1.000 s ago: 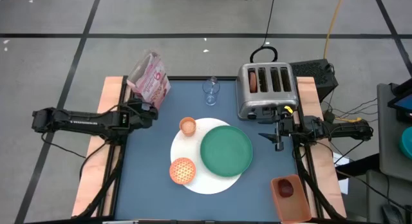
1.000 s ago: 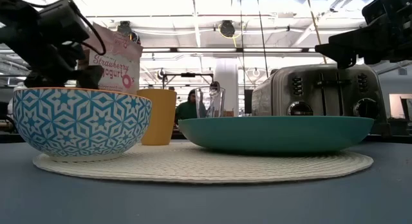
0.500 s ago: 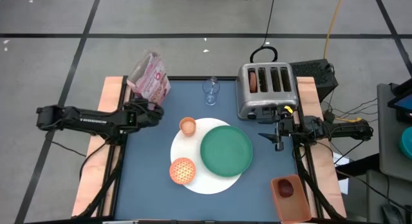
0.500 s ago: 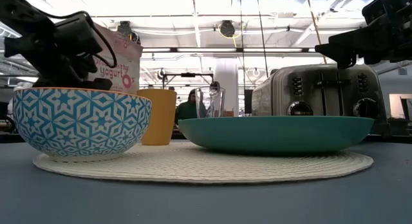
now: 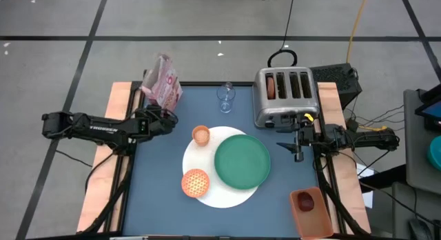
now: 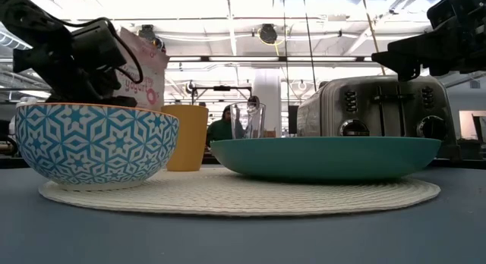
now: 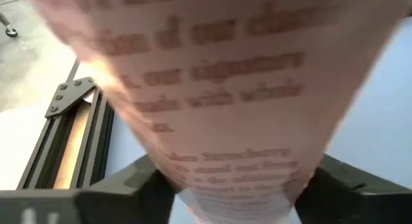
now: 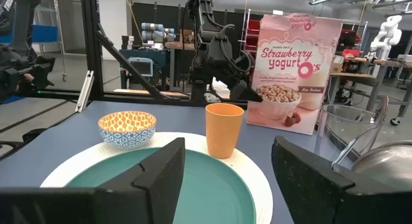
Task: Arrange a breakfast setting
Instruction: Pour the cereal from the orange cereal box into the orange bowl
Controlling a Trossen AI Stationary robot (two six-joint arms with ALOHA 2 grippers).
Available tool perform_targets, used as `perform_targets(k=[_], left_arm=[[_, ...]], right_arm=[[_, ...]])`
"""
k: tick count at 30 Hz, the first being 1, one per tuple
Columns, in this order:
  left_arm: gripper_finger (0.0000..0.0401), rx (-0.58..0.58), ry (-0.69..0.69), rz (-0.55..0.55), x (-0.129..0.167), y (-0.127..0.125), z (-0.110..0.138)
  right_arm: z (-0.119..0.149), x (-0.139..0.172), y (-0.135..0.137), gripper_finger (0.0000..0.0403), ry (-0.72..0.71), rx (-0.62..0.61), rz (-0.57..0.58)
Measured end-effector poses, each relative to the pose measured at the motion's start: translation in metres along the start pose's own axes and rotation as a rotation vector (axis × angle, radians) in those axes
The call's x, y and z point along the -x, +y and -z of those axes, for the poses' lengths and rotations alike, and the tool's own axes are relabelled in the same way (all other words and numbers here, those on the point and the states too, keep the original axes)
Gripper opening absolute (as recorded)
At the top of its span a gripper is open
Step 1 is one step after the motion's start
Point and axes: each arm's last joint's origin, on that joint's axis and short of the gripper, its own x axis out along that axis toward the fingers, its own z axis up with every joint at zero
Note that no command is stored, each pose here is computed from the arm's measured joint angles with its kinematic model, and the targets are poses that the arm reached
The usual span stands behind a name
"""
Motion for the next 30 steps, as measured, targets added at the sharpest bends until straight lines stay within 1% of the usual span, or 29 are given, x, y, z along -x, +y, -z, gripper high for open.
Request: perform_targets(k=[5, 9, 17, 26, 30], left_arm=[[0.0188, 0.007, -0.003, 0.003, 0.0, -0.0004, -0.0004], [0.0168, 0.007, -0.004, 0.003, 0.0, -0.0005, -0.0005], [0.0162, -0.001, -0.014, 0.015, 0.0002, -0.0019, -0.0022], [0.0161, 0.024, -0.018, 0.019, 0.0003, -0.0025, -0.0028], [0.0161, 0.043, -0.031, 0.041, 0.0005, -0.0051, -0.0052]], right_arm=[[0.0, 0.0, 0.0, 0.0222, 0.0, 0.0, 0.0], [0.0, 0.0, 0.0, 0.0222, 0.0, 0.0, 0.0], [0.0, 0.0, 0.0, 0.0222, 0.0, 0.0, 0.0], [0.0, 0.0, 0.0, 0.0222, 0.0, 0.0, 0.0], [0.0, 0.0, 0.0, 0.0222, 0.0, 0.0, 0.0]])
